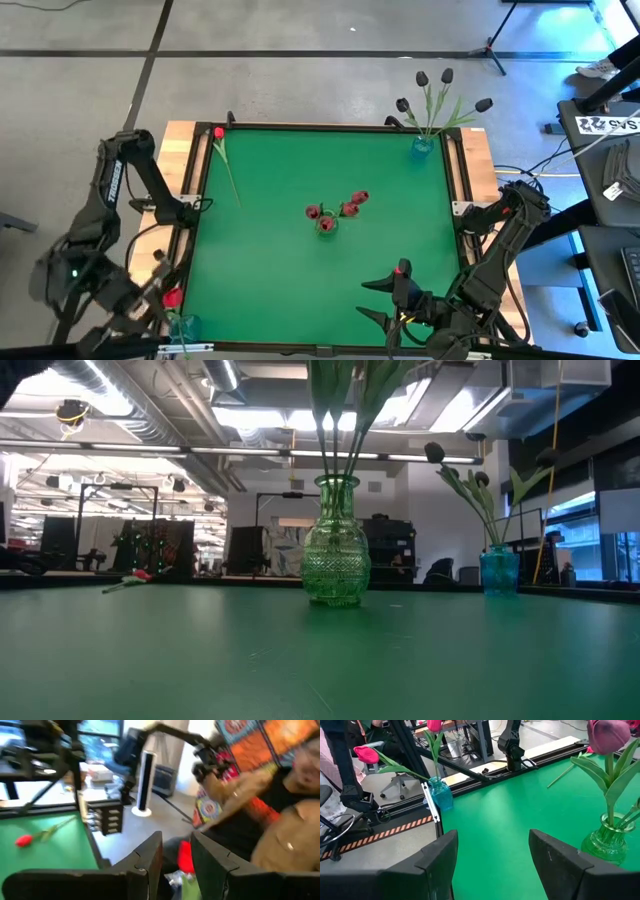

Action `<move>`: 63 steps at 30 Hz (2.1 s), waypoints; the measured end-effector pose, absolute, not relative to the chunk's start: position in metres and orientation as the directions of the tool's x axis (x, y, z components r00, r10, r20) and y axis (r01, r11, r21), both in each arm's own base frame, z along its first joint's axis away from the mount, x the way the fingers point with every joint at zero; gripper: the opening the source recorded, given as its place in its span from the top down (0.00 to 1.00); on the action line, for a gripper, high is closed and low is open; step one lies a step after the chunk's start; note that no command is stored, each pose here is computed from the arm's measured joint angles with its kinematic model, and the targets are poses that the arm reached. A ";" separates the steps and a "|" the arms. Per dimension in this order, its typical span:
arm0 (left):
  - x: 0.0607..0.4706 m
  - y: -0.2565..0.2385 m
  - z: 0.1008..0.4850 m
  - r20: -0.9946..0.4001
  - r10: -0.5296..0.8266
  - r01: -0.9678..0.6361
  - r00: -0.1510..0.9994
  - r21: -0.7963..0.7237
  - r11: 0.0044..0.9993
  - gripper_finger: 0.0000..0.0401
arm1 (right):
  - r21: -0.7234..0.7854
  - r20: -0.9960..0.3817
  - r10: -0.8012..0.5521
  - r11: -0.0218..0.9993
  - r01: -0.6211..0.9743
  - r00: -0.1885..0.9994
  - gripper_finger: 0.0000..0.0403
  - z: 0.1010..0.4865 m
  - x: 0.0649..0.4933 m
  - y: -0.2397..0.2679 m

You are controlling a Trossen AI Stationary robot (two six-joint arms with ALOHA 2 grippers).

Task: Sort flowers into vase by color
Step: Put the top left red flower into the bottom left blue vase

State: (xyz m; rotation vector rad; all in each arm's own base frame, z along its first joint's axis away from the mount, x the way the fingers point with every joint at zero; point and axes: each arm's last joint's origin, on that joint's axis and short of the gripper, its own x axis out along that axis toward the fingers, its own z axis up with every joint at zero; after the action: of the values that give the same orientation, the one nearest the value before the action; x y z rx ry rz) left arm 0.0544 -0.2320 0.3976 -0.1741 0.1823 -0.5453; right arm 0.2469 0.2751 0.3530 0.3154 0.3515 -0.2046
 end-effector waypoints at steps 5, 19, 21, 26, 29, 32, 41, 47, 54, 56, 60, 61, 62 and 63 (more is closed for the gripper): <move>0.063 -0.197 0.411 -0.097 -0.383 0.355 0.919 -0.218 0.909 0.75 | 0.262 -0.354 -0.160 0.929 0.262 0.922 0.40 0.354 0.247 0.275; 0.100 -0.106 0.403 -0.240 0.040 -0.093 0.970 -0.217 0.972 0.75 | 0.037 0.067 0.093 0.995 -0.096 0.993 0.40 0.331 0.357 0.294; 0.104 -0.102 0.396 -0.276 0.070 -0.135 0.959 -0.223 0.965 0.75 | -0.037 0.107 0.178 0.984 -0.175 0.978 0.40 0.321 0.364 0.300; 0.116 -0.103 0.364 -0.365 0.089 -0.171 0.927 -0.199 0.965 0.75 | -0.096 0.111 0.235 0.970 -0.225 0.966 0.40 0.288 0.383 0.308; 0.121 -0.101 0.344 -0.397 0.143 -0.237 0.907 -0.199 0.951 0.75 | -0.119 0.089 0.201 0.975 -0.190 0.976 0.40 0.283 0.384 0.309; 0.129 -0.094 0.323 -0.423 0.223 -0.343 0.878 -0.231 0.911 0.75 | -0.135 0.073 0.176 0.977 -0.165 0.982 0.40 0.283 0.384 0.309; 0.162 -0.063 0.265 -0.565 0.439 -0.640 0.699 -0.219 0.736 0.75 | -0.170 0.083 0.179 0.972 -0.163 0.980 0.40 0.287 0.379 0.312; 0.177 -0.039 0.240 -0.612 0.563 -0.808 0.555 -0.233 0.542 0.75 | -0.186 0.074 0.233 0.959 -0.216 0.970 0.40 0.286 0.364 0.330; 0.177 -0.011 0.200 -0.715 0.603 -0.933 0.355 -0.227 0.280 0.75 | -0.305 0.064 0.124 0.947 -0.099 0.990 0.40 0.292 0.330 0.356; 0.176 -0.003 0.187 -0.745 0.601 -0.957 0.289 -0.199 0.212 0.75 | -0.315 0.050 0.090 0.947 -0.069 0.995 0.40 0.298 0.317 0.361; 0.173 0.011 0.167 -0.785 0.598 -0.987 0.161 -0.140 0.082 0.75 | -0.344 0.011 0.008 0.939 -0.004 1.000 0.40 0.301 0.295 0.370; 0.173 0.014 0.164 -0.793 0.593 -0.989 0.142 -0.138 0.052 0.75 | -0.350 0.005 -0.014 0.937 0.015 1.000 0.40 0.301 0.291 0.372; 0.174 0.016 0.163 -0.800 0.586 -0.990 0.127 -0.136 0.029 0.75 | -0.353 0.004 -0.039 0.935 0.038 0.999 0.40 0.301 0.288 0.374; 0.174 0.019 0.162 -0.807 0.578 -0.991 0.118 -0.134 0.015 0.75 | -0.363 0.002 -0.062 0.930 0.058 0.998 0.40 0.300 0.286 0.375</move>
State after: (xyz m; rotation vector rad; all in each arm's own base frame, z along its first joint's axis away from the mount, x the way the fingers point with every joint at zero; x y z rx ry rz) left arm 0.1742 0.0186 0.1617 -0.8245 0.6436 1.3624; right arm 0.2856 0.3746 0.3002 -0.3715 0.0099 -0.0613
